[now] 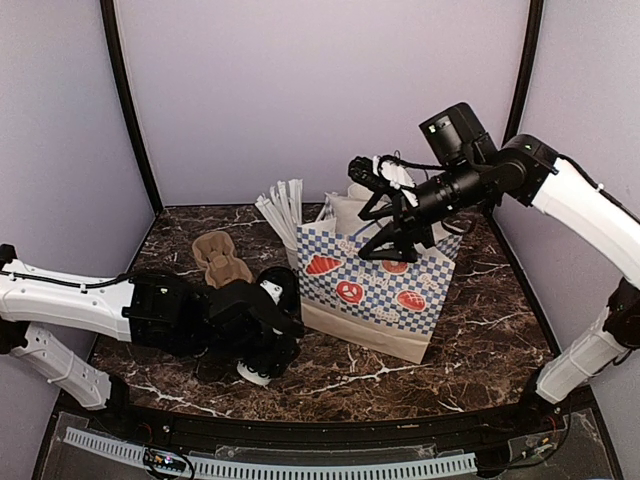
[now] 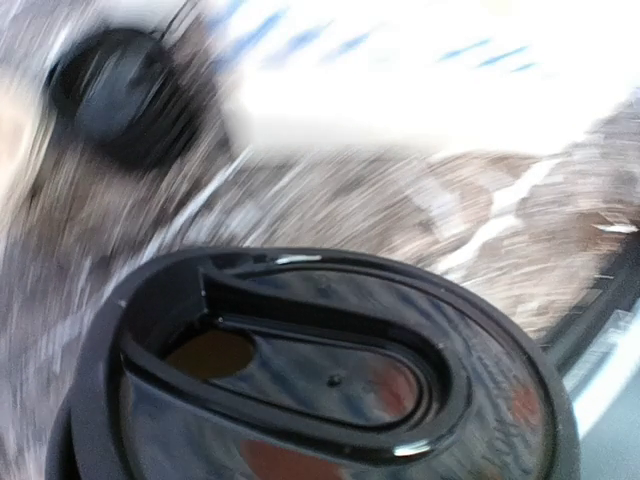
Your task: Pack the takeout coffee
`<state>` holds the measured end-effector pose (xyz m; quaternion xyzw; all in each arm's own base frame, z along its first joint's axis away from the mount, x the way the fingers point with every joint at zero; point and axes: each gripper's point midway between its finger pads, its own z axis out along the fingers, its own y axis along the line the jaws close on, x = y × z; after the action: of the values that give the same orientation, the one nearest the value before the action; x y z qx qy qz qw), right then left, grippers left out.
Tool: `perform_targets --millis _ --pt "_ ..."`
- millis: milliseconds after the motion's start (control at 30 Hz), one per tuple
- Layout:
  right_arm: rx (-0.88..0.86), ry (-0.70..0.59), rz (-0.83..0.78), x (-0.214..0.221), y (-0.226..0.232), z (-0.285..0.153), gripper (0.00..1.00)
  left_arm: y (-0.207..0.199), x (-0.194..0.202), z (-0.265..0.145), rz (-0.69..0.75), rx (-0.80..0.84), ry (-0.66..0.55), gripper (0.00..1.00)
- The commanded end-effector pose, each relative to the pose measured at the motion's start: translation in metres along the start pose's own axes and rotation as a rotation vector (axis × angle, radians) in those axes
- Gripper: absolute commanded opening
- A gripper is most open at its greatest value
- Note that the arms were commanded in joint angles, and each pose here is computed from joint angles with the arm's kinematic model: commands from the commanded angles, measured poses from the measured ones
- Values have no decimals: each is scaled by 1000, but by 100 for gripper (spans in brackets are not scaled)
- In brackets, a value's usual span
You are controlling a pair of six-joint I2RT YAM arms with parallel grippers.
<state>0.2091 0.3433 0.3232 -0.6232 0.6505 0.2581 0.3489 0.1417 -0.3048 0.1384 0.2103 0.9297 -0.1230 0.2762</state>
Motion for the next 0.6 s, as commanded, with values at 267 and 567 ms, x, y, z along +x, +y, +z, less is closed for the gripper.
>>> perform_targets --millis 267,567 --pt "-252 -102 -91 -16 71 -12 92 -98 -92 -74 501 408 -559 75" --pt "-263 -53 -151 -19 88 11 96 -128 -92 -81 597 506 -597 76"
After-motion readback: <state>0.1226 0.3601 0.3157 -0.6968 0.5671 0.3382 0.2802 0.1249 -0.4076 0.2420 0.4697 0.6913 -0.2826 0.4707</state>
